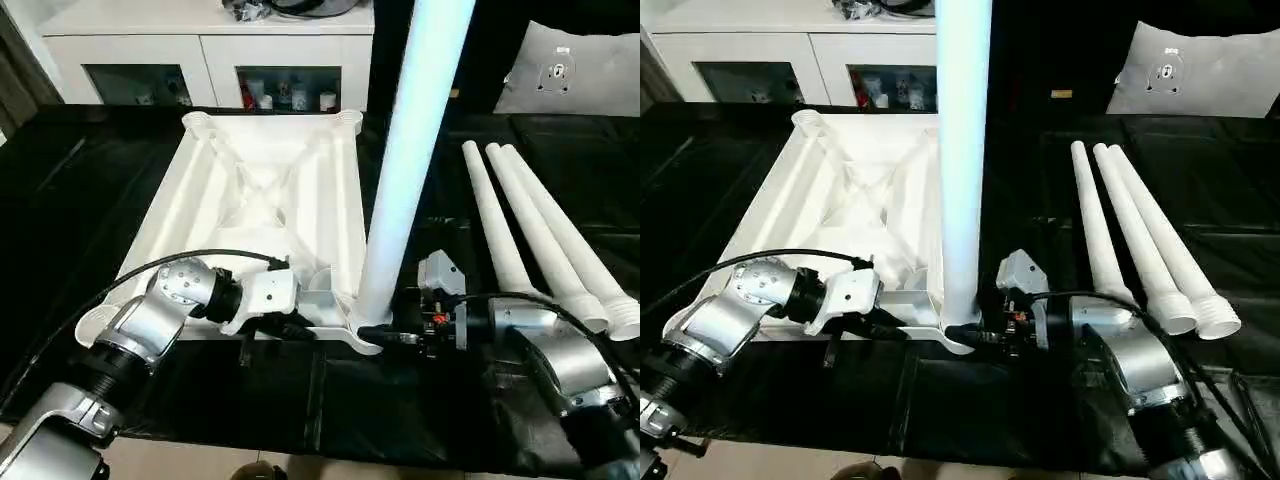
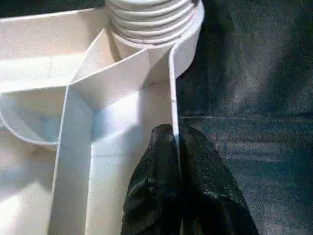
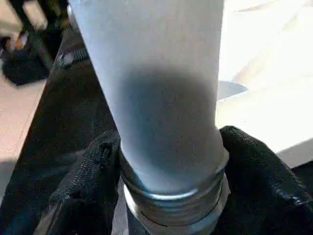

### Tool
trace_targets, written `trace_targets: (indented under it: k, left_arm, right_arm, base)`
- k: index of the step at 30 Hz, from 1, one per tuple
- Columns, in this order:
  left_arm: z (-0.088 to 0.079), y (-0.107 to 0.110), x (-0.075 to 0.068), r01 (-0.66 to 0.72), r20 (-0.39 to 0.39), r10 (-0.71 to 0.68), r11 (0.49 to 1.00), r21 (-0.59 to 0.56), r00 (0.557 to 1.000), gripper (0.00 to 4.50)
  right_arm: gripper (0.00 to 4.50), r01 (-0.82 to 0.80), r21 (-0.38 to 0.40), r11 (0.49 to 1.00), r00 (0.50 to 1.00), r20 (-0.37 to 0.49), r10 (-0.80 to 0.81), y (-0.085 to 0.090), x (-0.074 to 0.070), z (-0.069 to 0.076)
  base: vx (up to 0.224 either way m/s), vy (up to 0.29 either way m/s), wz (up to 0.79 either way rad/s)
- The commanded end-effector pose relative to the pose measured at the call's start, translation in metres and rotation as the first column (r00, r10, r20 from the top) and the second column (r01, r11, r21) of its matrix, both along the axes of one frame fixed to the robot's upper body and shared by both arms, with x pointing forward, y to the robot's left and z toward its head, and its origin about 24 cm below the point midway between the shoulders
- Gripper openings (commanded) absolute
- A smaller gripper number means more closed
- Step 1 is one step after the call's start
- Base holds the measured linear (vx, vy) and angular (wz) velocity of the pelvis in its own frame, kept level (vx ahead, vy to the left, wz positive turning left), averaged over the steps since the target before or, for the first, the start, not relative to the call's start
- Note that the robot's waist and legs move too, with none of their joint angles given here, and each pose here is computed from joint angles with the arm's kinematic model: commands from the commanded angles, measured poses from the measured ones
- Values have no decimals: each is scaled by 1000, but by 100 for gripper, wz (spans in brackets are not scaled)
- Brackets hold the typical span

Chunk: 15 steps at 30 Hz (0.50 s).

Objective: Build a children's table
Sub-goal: Insert table leg to table base

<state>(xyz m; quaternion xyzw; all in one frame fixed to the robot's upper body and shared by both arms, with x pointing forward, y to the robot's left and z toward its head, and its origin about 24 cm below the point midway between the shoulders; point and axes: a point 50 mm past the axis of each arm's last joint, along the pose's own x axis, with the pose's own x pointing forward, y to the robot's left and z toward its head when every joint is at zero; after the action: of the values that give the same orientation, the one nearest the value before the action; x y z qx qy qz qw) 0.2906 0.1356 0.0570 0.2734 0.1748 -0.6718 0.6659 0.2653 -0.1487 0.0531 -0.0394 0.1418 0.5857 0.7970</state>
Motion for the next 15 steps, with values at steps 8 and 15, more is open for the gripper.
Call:
trace_targets:
  k: [8,15]
  left_arm:
    - [-4,-35,2,-307,-29,306,946,-105,952,0]
    - [7,-78,6,-490,-34,493,853,-180,869,0]
  right_arm:
    - [274,397,62,916,914,-119,-388,40,-2,-33]
    - [274,630,58,774,769,-187,-612,65,14,-36]
  base:
    - [0,0,0]
    - [0,0,0]
